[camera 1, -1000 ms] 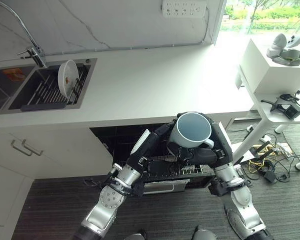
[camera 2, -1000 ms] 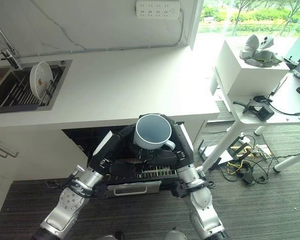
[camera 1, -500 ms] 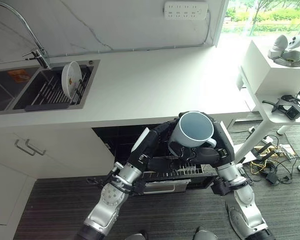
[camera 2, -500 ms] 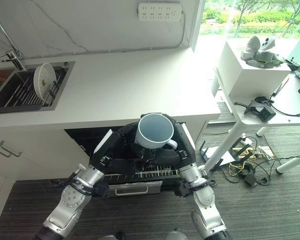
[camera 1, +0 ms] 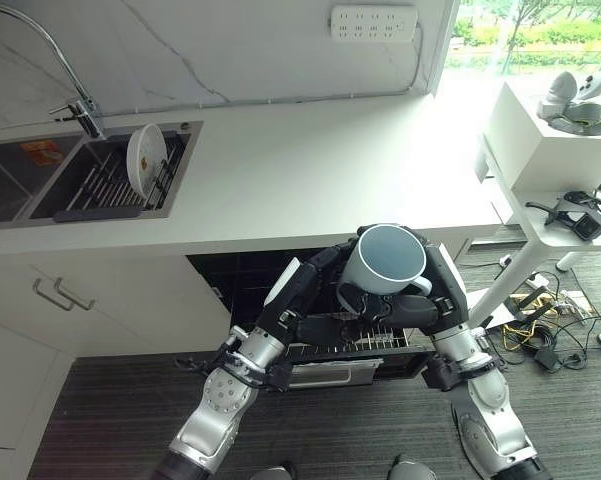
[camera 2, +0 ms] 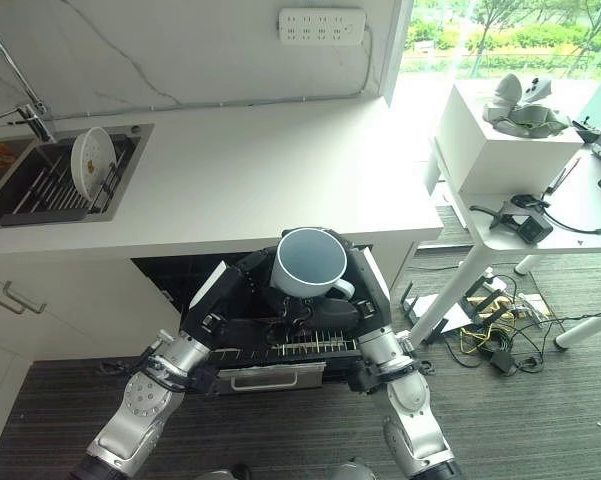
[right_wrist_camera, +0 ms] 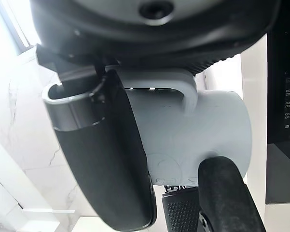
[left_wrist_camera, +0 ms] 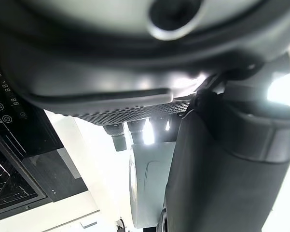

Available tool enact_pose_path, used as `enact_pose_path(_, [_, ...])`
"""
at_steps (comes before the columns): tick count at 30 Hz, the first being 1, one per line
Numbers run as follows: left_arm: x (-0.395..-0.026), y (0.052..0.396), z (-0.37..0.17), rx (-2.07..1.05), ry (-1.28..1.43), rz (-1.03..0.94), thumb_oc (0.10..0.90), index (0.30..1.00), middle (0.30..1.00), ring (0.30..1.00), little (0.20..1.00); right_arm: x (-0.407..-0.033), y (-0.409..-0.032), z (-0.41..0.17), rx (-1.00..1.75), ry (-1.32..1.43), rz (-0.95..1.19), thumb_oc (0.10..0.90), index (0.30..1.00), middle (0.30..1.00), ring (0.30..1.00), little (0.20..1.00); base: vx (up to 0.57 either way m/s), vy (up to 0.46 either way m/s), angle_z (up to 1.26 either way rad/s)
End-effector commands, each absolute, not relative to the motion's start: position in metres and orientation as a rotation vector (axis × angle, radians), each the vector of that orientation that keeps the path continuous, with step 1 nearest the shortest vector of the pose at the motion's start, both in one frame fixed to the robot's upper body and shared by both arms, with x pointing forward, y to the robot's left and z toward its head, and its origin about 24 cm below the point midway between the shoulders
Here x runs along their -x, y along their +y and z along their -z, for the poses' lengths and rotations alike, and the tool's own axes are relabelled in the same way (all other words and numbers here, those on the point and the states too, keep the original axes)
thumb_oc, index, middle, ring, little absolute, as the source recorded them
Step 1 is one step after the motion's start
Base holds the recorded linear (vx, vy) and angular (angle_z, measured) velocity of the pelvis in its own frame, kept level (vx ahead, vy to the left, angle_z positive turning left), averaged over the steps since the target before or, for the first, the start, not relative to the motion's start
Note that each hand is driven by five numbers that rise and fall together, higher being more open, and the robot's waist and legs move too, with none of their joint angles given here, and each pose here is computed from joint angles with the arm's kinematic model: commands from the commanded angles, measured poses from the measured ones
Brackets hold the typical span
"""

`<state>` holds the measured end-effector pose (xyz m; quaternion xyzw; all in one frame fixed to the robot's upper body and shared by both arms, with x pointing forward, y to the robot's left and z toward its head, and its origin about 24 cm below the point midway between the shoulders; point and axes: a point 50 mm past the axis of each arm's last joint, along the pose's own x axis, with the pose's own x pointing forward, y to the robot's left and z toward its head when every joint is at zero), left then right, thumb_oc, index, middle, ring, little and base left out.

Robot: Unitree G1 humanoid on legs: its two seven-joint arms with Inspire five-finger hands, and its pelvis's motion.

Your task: Place the dishes in the dishwasher.

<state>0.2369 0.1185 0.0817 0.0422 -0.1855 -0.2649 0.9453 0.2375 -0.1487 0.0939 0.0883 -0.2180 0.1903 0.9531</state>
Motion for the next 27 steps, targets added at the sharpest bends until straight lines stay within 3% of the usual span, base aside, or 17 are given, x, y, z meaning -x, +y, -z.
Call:
enact_pose_path(1, [-0.253,0.177,-0.122,0.067,-0.567,0.213,0.800,0.900,0.900,0.900,0.900,-0.236,-0.197,-0.133,-0.326,-0.710,-0.146,0.406,0.309,0.309,0.309,0.309,0.00,0.000,0.00])
enact_pose_path(2, [-0.253,0.176,-0.122,0.066,-0.568,0.216,0.800,0.900,0.900,0.900,0.900,-0.236,-0.196,-0.133,-0.327,-0.710,-0.162,0.502,0.453,0.453,0.453,0.453,0.00,0.000,0.00])
enact_pose_path(3, [-0.252,0.175,-0.122,0.061,-0.568,0.224,0.800,0.900,0.900,0.900,0.900,-0.236,-0.193,-0.134,-0.321,-0.709,-0.184,0.555,0.533,0.533,0.533,0.533,0.00,0.000,0.00])
enact_pose_path(4, [-0.252,0.173,-0.123,0.055,-0.570,0.228,0.800,0.900,0.900,0.900,0.900,-0.237,-0.190,-0.134,-0.322,-0.709,-0.194,0.696,0.745,0.745,0.745,0.745,0.00,0.000,0.00])
enact_pose_path(5, [-0.252,0.173,-0.122,0.053,-0.571,0.230,0.800,0.900,0.900,0.900,0.900,-0.237,-0.189,-0.134,-0.325,-0.709,-0.196,0.733,0.799,0.799,0.799,0.799,0.00,0.000,0.00])
enact_pose_path(6, [-0.252,0.173,-0.122,0.051,-0.571,0.228,0.800,0.900,0.900,0.900,0.900,-0.237,-0.189,-0.135,-0.327,-0.708,-0.197,0.714,0.771,0.771,0.771,0.771,0.00,0.000,0.00])
enact_pose_path(7, [-0.252,0.173,-0.122,0.050,-0.570,0.226,0.800,0.900,0.900,0.900,0.900,-0.237,-0.189,-0.135,-0.323,-0.713,-0.190,0.499,0.448,0.448,0.448,0.448,0.00,0.000,0.00])
enact_pose_path(8, [-0.252,0.174,-0.122,0.050,-0.568,0.221,0.800,0.900,0.900,0.900,0.900,-0.236,-0.189,-0.135,-0.311,-0.713,-0.191,0.400,0.300,0.300,0.300,0.300,0.00,0.000,0.00])
enact_pose_path(14, [-0.252,0.180,-0.121,0.034,-0.565,0.127,0.800,0.900,0.900,0.900,0.900,-0.235,-0.191,-0.136,-0.323,-0.727,-0.162,0.400,0.300,0.300,0.300,0.300,0.00,0.000,0.00])
enact_pose_path(15, [-0.251,0.184,-0.121,0.040,-0.567,0.086,0.400,0.300,0.300,0.300,0.300,-0.235,-0.191,-0.137,-0.324,-0.729,-0.160,0.400,0.300,0.300,0.300,0.300,0.00,0.000,0.00])
enact_pose_path(17, [-0.251,0.188,-0.121,0.048,-0.564,0.061,0.400,0.300,0.300,0.300,0.300,-0.235,-0.190,-0.137,-0.324,-0.729,-0.161,0.400,0.300,0.300,0.300,0.300,0.00,0.000,0.00])
enact_pose_path(18, [-0.251,0.191,-0.122,0.061,-0.575,0.058,0.751,0.827,0.827,0.827,0.827,-0.235,-0.190,-0.137,-0.321,-0.729,-0.162,0.400,0.300,0.300,0.300,0.300,0.00,0.000,0.00])
enact_pose_path(19, [-0.251,0.191,-0.122,0.063,-0.577,0.072,0.800,0.900,0.900,0.900,0.900,-0.235,-0.190,-0.138,-0.321,-0.730,-0.162,0.400,0.300,0.300,0.300,0.300,0.00,0.000,0.00])
enact_pose_path(25, [-0.252,0.186,-0.125,0.050,-0.587,0.109,0.800,0.900,0.900,0.900,0.900,-0.236,-0.188,-0.139,-0.298,-0.729,-0.194,0.400,0.300,0.300,0.300,0.300,0.00,0.000,0.00])
enact_pose_path(27, [-0.251,0.186,-0.123,0.047,-0.576,0.119,0.800,0.900,0.900,0.900,0.900,-0.237,-0.187,-0.139,-0.299,-0.717,-0.209,0.649,0.674,0.674,0.674,0.674,0.00,0.000,0.00])
